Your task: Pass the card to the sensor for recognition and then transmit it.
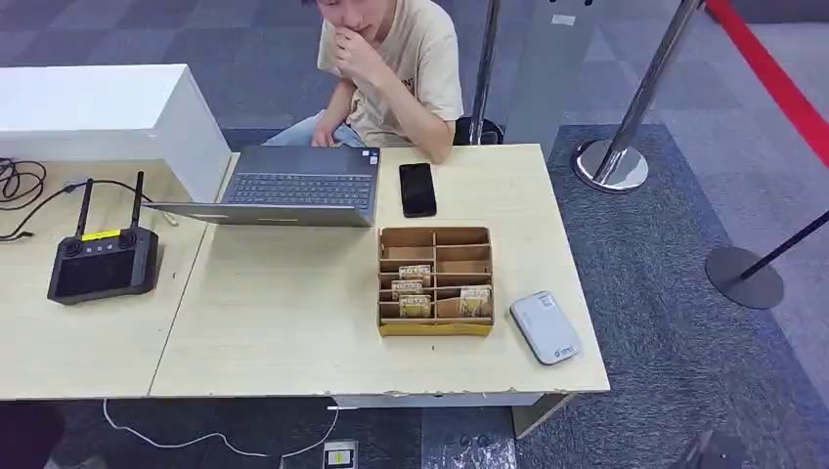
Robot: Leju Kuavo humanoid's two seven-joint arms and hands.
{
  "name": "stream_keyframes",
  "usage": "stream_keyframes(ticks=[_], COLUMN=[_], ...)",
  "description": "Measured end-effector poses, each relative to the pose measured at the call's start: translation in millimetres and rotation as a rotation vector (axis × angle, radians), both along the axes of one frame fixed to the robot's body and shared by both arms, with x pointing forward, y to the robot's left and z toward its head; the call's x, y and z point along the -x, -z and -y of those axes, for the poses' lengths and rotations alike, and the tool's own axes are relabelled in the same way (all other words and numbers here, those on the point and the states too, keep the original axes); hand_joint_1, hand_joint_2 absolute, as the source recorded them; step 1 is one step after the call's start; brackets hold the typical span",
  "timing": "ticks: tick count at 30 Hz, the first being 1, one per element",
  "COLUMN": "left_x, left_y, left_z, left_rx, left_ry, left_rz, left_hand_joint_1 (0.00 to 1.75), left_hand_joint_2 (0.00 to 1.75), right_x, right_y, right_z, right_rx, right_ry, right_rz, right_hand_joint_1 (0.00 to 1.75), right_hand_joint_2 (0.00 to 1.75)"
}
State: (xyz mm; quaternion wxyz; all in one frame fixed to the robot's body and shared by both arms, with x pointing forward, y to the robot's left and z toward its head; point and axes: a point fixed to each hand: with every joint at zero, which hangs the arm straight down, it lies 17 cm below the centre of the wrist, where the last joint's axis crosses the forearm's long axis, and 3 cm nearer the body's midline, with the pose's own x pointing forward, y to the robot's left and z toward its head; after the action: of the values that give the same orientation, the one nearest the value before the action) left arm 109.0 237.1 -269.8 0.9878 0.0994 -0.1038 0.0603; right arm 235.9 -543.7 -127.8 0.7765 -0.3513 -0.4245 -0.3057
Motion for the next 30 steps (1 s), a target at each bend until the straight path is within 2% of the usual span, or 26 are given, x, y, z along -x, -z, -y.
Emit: stream_keyframes(ticks=[10, 16, 23, 30], left_x=[0.7, 0.4, -1.6, -5.2], left_y=[0.5, 0.7, 0.6, 0.2], left_z=[-3.4, -6.6, -10.4, -15.0], left_rx=[-0.015, -0.026, -0.039, -0.054], left_ry=[0.039, 0.06, 0.086, 0.117], left_rz=[-0.004, -0.004, -0.001, 0.006], left_hand_joint_1=[0.0, 0.0, 0.0, 0.0], left_hand_joint_2=[0.0, 0.0, 0.0, 0.0], right_x=[-38.4, -68.9, -105.5, -138.8], right_y=[-78.8, -153.5, -248.3, -351.2], right_z=[25.6, 32.8, 15.6, -24.0], right_rx=[0.171, 0.312, 0.46, 0.587], right_ry=[-0.005, -0.029, -0.092, -0.178], right_rz=[0.142, 0.261, 0.419, 0.605], right_hand_joint_1=[0.0, 0.0, 0.0, 0.0], right_hand_joint_2=[0.0, 0.0, 0.0, 0.0])
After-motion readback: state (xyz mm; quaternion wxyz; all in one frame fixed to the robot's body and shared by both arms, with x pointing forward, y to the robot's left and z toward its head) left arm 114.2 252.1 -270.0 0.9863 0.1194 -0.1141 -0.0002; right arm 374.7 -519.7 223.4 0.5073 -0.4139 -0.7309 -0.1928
